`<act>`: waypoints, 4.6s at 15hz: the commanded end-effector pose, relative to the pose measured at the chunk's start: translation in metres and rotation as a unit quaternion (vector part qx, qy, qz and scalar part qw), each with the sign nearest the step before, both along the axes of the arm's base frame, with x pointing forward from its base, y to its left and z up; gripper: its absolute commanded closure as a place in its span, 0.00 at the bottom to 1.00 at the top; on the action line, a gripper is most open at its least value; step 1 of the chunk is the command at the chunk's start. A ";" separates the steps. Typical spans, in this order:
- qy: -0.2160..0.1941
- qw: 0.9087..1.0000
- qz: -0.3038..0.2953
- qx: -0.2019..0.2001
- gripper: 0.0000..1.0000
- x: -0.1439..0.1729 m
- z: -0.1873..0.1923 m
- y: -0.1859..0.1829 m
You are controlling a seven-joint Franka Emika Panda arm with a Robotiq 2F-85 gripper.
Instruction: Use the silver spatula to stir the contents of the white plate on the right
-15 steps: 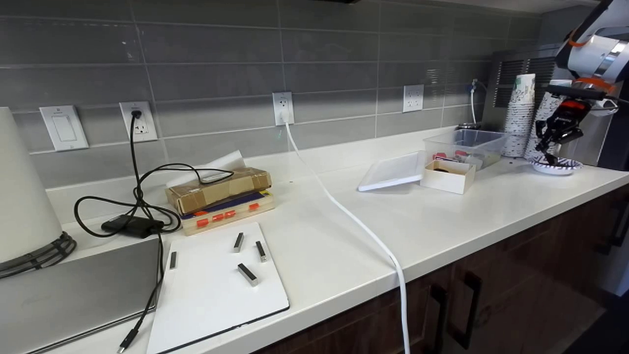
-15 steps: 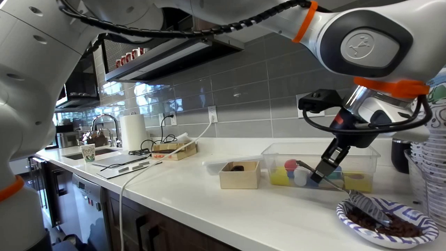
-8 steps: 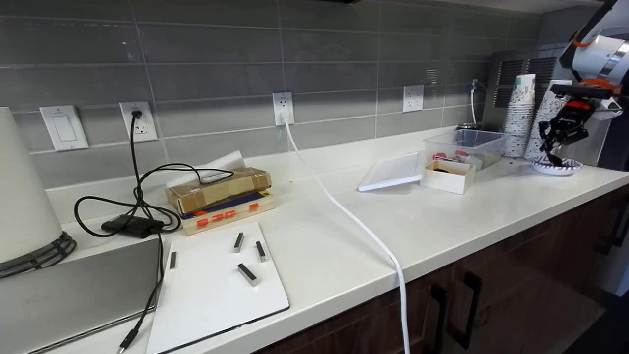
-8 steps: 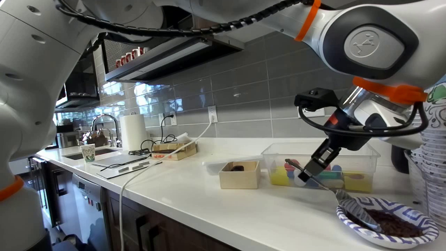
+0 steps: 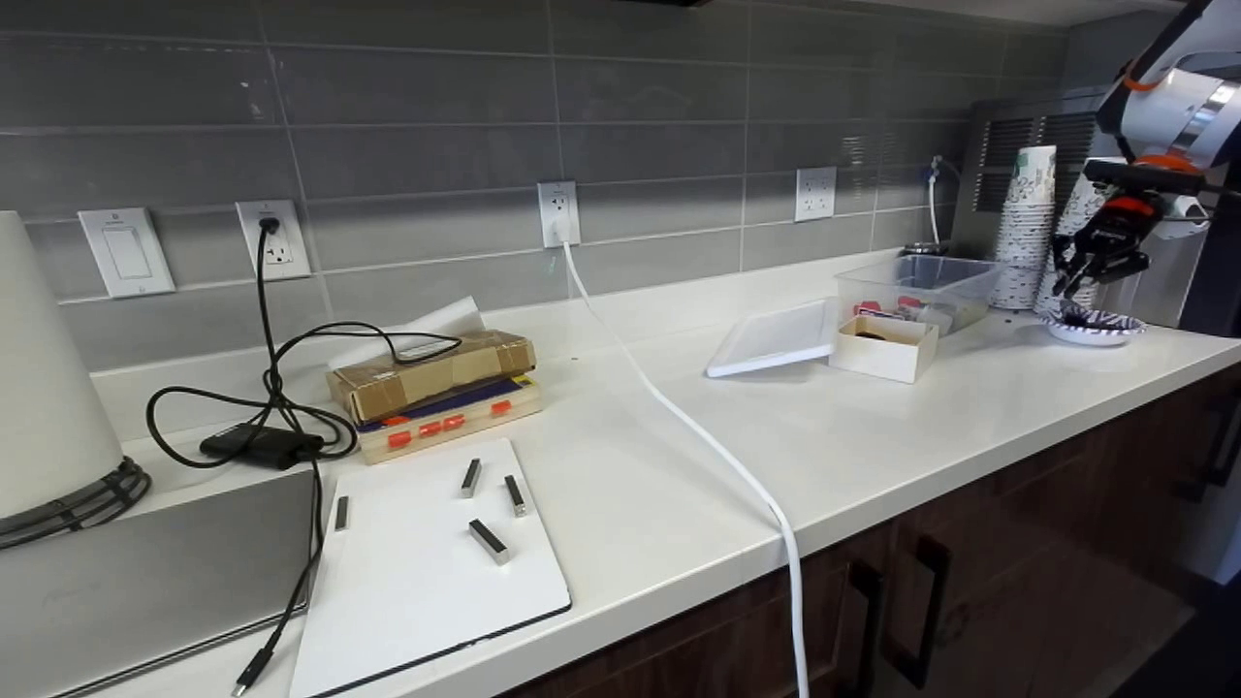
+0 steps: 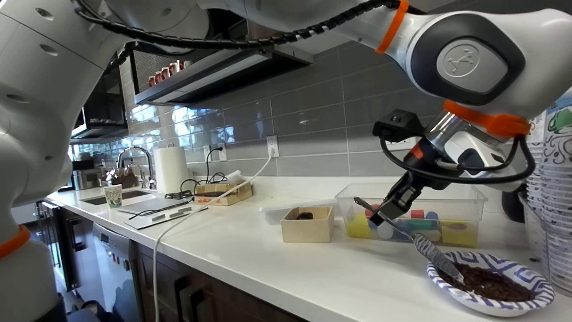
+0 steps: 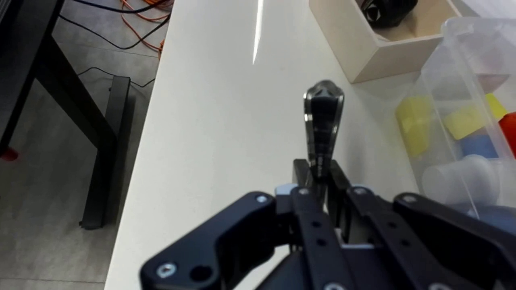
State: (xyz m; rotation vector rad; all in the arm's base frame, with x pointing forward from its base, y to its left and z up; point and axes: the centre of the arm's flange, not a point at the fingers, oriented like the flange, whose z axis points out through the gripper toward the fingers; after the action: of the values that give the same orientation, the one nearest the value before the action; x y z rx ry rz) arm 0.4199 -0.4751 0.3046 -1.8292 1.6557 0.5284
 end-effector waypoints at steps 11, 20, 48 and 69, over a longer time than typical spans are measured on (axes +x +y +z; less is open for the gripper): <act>-0.013 0.997 -0.046 -0.056 0.97 0.010 -0.004 -0.034; 0.064 0.995 -0.068 -0.027 0.97 -0.005 0.001 -0.020; 0.112 0.979 -0.113 -0.131 0.97 0.040 -0.005 0.001; 0.140 0.971 -0.108 -0.162 0.00 0.064 -0.030 0.020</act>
State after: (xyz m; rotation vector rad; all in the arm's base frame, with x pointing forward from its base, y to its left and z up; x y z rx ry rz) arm 0.4883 -0.4564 0.2668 -1.8361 2.2131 0.4695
